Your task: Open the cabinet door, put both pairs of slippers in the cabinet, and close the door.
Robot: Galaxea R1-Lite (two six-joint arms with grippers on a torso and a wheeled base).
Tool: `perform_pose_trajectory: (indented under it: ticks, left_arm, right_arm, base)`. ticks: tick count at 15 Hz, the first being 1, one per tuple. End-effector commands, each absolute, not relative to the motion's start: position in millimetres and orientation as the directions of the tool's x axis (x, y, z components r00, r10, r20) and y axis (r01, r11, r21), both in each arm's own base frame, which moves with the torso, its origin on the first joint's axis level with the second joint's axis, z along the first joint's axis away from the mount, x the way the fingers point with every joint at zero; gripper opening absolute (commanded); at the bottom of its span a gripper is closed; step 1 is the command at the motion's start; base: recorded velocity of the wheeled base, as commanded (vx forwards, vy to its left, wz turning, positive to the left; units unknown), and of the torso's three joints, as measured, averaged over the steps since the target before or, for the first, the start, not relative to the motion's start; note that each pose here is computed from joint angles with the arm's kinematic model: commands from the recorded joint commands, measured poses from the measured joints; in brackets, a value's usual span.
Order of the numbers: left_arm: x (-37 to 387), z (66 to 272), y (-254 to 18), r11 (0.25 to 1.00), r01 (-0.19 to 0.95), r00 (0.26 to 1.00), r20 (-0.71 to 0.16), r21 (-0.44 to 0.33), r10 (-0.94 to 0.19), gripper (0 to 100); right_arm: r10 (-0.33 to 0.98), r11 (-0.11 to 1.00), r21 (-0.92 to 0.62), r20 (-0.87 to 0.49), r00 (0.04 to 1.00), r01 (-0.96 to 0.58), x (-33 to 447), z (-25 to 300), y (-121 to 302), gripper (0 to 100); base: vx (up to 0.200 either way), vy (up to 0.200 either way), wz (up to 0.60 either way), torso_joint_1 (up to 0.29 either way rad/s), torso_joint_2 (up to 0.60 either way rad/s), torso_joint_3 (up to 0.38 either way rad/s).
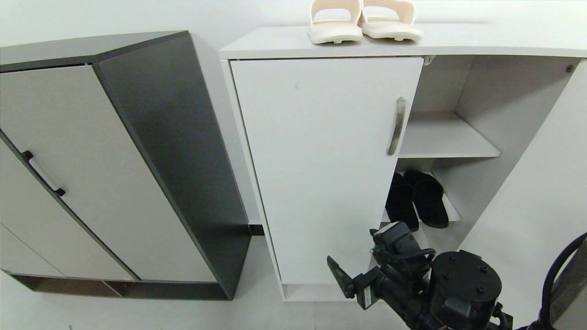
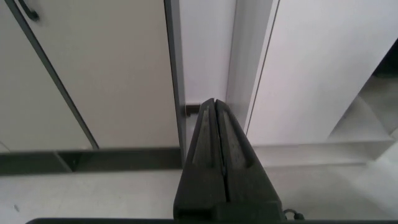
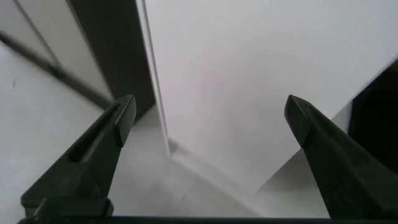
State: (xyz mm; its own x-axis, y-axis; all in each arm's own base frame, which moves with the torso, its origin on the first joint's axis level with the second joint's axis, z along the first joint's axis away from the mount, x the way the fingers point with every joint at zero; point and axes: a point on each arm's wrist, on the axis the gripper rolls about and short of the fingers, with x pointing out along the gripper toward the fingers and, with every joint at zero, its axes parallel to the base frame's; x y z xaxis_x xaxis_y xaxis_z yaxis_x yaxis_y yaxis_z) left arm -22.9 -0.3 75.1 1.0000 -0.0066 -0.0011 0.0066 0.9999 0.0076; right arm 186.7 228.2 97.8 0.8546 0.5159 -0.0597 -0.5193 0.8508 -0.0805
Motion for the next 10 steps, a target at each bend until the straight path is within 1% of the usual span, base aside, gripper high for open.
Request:
perform_pose_trajectory:
  ticks: [1, 3, 5, 10]
  left_arm:
    - [-22.8, 75.5, -0.3, 1.000, 0.006, 1.000, 0.000, 0.008, -0.006, 0]
    - [-22.8, 75.5, -0.3, 1.000, 0.006, 1.000, 0.000, 0.008, -0.006, 0]
    - [-22.8, 75.5, -0.3, 1.000, 0.006, 1.000, 0.000, 0.008, -0.006, 0]
    - [-22.8, 75.5, -0.3, 1.000, 0.006, 1.000, 0.000, 0.008, -0.006, 0]
  right_arm:
    - [0.519, 0.849, -0.080, -0.056, 0.853, -0.522, 186.2, 98.2, 229.1, 100]
    - [0.519, 0.849, -0.081, -0.059, 0.853, -0.522, 185.8, 97.7, 228.7, 100]
    - [0.519, 0.849, -0.080, -0.057, 0.853, -0.522, 186.0, 97.9, 228.9, 100]
    - [0.518, 0.850, -0.081, -0.059, 0.853, -0.521, 186.0, 97.5, 228.2, 100]
  base:
    - [0.000, 0.000, 0.00, 0.056, -0.49, -0.359]
    - [0.000, 0.000, 0.00, 0.034, -0.57, -0.361]
    - [0.000, 0.000, 0.00, 0.105, -0.48, -0.352]
    - [0.000, 0.000, 0.00, 0.136, -0.46, -0.333]
